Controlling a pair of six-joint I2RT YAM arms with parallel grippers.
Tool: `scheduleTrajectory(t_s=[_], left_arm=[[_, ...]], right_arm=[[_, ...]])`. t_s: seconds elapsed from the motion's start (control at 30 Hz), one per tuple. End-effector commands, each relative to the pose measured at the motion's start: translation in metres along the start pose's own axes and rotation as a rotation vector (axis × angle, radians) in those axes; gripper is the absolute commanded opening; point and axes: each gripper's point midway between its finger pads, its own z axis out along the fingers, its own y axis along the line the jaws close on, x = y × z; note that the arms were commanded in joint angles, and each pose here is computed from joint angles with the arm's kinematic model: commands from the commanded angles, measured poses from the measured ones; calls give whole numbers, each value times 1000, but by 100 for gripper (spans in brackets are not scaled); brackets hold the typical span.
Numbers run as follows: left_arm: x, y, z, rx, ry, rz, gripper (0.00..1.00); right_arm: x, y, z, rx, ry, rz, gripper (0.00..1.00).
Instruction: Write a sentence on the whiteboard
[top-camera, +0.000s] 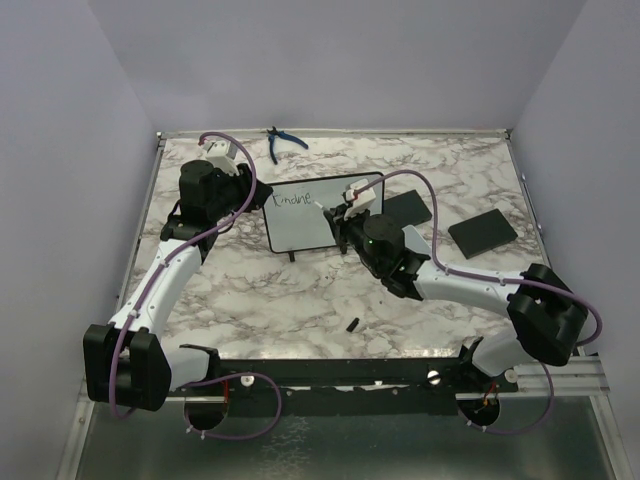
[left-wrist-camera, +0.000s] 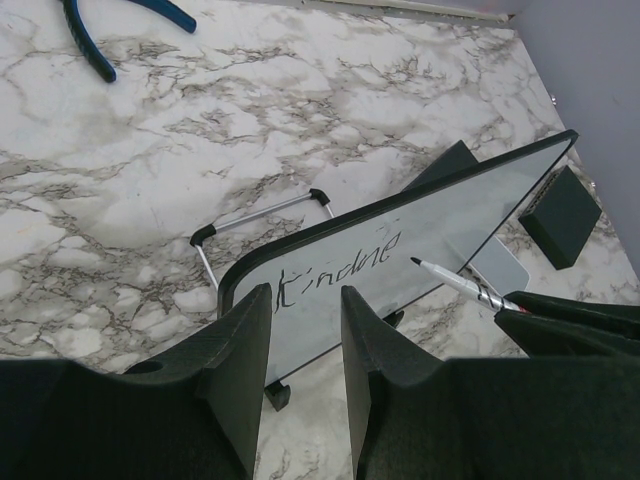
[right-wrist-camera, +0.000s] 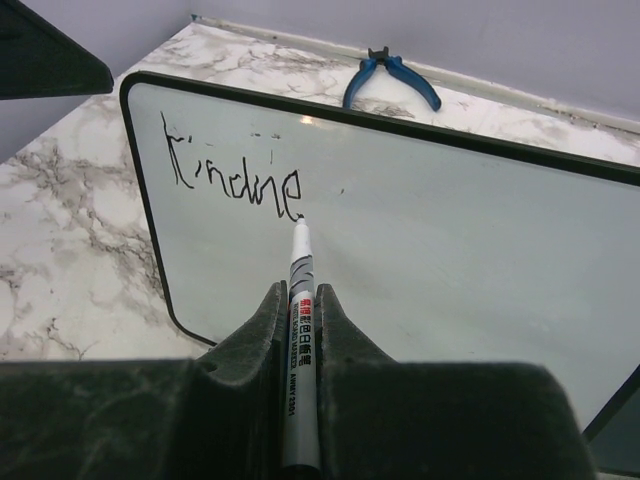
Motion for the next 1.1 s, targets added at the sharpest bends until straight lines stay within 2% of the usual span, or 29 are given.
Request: scheduleTrajectory(t_s=[0.0, 0.33, 1.07], left_arm=[[-3, -6, -5, 19, -16, 23, 35], [-2, -5, -4, 19, -12, 21, 35], [-2, -6, -4, 22, -12, 23, 35]], right_arm=[[-15, -8, -4, 30, -43, 6, 0], [-20, -15, 2, 83, -59, 8, 0], [-21, -9, 18, 84, -60, -11, 0]])
